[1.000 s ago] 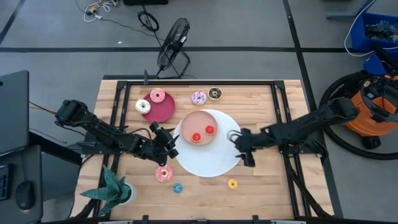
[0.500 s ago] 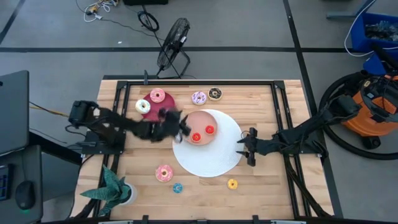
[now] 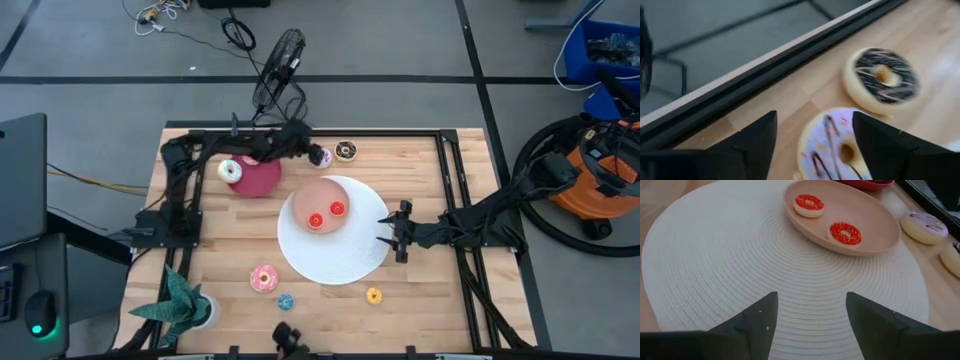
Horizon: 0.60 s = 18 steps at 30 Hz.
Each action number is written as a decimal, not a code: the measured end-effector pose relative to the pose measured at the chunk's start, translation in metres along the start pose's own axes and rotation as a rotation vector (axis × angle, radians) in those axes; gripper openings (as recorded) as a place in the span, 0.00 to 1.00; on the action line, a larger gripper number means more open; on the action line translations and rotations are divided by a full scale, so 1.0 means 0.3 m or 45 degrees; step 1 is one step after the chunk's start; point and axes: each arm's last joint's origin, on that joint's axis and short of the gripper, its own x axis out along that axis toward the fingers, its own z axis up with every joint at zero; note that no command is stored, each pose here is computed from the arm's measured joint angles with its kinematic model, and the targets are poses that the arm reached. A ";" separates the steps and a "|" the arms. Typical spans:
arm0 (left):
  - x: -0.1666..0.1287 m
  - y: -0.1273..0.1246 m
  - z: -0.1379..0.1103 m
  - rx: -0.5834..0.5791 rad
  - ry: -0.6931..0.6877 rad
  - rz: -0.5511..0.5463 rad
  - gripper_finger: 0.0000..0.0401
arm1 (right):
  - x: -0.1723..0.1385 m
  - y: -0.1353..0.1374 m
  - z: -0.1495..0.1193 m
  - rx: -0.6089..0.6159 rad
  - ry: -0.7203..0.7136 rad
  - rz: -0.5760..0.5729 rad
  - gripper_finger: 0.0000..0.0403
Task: Pick & Place donuts
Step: Put the big purple donut on the dark pink plate
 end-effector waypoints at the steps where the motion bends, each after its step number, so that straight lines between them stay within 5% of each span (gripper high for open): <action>1: 0.020 0.003 0.009 -0.007 0.043 0.007 0.69 | 0.000 0.000 0.000 -0.009 0.000 0.000 0.61; 5: 0.051 -0.001 0.020 -0.021 0.217 0.011 0.70 | 0.000 0.000 -0.001 -0.043 0.002 0.002 0.61; 18: 0.030 -0.010 -0.014 -0.081 0.411 0.047 0.54 | -0.002 0.010 -0.024 -0.080 0.094 0.143 0.61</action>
